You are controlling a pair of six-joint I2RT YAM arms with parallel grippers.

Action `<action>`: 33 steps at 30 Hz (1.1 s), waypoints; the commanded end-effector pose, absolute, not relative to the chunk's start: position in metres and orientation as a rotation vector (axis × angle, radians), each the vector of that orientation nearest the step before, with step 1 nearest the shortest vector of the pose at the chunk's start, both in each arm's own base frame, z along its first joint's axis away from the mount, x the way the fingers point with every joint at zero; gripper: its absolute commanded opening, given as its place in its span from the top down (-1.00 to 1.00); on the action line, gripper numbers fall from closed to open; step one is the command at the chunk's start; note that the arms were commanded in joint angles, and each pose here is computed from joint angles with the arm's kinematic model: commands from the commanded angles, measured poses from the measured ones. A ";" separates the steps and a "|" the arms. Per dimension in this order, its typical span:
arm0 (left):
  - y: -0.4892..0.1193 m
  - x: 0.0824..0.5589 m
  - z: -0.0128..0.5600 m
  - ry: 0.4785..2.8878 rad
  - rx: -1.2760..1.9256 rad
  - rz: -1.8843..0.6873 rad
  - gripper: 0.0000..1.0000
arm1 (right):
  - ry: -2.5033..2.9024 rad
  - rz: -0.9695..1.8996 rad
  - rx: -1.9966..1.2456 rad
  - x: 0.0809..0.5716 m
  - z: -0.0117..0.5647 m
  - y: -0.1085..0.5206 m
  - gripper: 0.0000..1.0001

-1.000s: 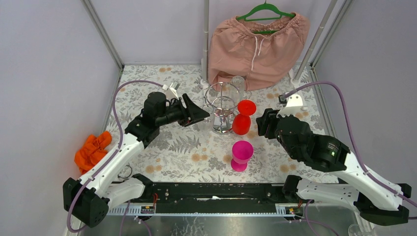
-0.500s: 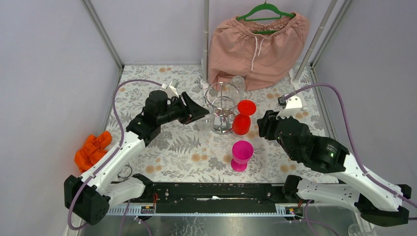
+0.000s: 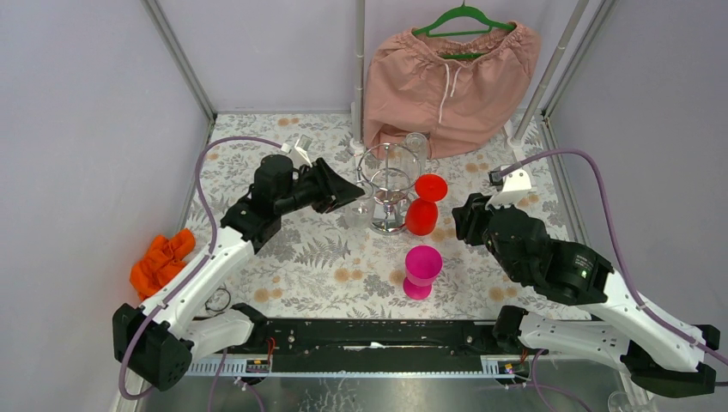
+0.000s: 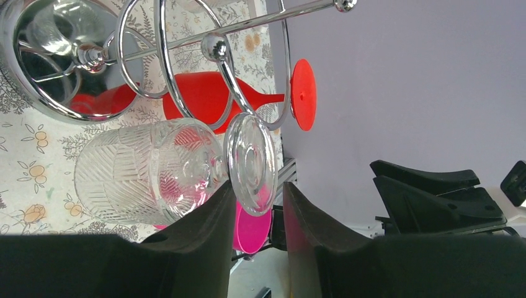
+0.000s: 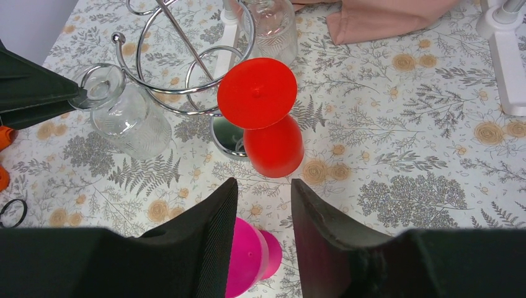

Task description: Take the wine glass off the wine glass rack

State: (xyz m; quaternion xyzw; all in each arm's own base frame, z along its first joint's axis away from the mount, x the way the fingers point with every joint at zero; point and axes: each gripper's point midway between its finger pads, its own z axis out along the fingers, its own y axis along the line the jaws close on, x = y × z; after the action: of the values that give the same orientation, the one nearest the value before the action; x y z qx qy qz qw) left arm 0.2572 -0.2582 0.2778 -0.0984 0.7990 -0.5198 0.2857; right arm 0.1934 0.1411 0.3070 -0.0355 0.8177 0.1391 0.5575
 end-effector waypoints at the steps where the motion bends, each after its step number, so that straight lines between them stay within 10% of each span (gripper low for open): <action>1: -0.262 0.263 0.291 2.095 -0.267 -1.404 0.22 | 1.902 0.341 -0.071 0.197 0.313 0.143 0.13; 33: -0.259 0.243 0.281 2.108 -0.495 -1.535 1.00 | 1.911 0.393 -0.140 0.198 0.298 0.164 0.14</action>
State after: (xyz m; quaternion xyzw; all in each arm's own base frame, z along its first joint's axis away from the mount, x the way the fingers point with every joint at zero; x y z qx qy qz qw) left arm 0.2509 -0.2538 0.2723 -0.1748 0.7892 -0.5314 0.2533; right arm 0.1944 0.1575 0.2929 -0.0595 0.8188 0.1534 0.5500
